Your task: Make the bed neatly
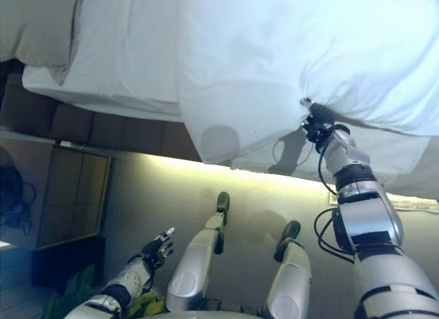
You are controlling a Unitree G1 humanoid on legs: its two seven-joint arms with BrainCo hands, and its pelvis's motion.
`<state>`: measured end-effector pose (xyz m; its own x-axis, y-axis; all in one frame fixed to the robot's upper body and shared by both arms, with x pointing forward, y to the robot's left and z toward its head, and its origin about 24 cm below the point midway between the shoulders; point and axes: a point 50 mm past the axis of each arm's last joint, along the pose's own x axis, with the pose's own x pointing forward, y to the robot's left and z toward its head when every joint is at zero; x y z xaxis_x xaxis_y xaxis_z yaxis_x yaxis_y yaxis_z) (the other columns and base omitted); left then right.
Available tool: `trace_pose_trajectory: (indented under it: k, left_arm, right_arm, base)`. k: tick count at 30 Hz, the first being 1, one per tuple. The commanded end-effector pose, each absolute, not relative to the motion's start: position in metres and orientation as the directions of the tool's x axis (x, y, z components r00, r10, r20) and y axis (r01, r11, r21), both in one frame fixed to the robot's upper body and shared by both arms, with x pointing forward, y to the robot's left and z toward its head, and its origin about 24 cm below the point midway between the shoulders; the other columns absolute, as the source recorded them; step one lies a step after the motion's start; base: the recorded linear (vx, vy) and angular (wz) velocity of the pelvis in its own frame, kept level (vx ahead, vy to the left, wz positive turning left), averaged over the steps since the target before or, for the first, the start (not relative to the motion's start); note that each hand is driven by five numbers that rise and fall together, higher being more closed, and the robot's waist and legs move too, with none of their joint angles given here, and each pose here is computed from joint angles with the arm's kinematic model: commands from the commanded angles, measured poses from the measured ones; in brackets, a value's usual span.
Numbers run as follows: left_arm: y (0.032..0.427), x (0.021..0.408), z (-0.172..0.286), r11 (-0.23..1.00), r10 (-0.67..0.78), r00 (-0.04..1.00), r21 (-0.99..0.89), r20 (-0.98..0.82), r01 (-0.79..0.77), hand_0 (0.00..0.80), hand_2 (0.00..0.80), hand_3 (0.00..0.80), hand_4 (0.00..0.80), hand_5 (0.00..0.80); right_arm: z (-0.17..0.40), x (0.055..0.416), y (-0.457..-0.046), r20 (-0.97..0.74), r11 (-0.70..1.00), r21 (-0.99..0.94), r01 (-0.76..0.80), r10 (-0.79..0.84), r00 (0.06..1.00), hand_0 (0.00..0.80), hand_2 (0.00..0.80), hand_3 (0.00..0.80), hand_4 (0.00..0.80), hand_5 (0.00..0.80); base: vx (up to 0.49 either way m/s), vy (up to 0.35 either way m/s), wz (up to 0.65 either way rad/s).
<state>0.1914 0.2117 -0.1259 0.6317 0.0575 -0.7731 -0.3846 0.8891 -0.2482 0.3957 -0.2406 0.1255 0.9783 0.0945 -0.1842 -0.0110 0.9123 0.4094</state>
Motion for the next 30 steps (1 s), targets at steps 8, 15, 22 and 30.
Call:
trace_pose_trajectory:
  k: [8,15,22,30]
  left_arm:
    - [0.238,0.265,-0.054,0.883,0.163,0.866,-0.323,-0.472,-0.342,0.0,0.0,0.0,0.0,0.0]
    - [0.211,0.317,0.006,0.8,0.098,0.955,-0.548,-0.28,-0.243,0.0,0.0,0.0,0.0,0.0]
    - [0.172,0.328,0.005,0.536,-0.077,0.954,-0.819,-0.289,-0.205,0.0,0.0,0.0,0.0,0.0]
    - [0.135,0.327,0.0,0.154,-0.207,0.938,-0.956,-0.279,-0.251,0.0,0.0,0.0,0.0,0.0]
  right_arm:
    - [0.117,0.391,-0.185,-0.067,0.773,0.569,-0.282,0.385,0.92,0.8,0.8,0.8,0.8,0.8]
    - [0.127,0.392,-0.154,0.024,0.673,0.656,-0.341,0.433,0.901,0.8,0.8,0.8,0.8,0.8]
    - [0.15,0.394,-0.119,0.152,0.551,0.722,-0.419,0.465,0.872,0.8,0.8,0.8,0.8,0.8]
    - [0.176,0.392,-0.08,0.257,0.479,0.716,-0.508,0.495,0.83,0.8,0.8,0.8,0.8,0.8]
  base:
    - [0.05,0.003,-0.03]
    - [0.03,-0.053,-0.01]
    - [0.009,-0.064,-0.03]
    - [-0.007,-0.103,-0.03]
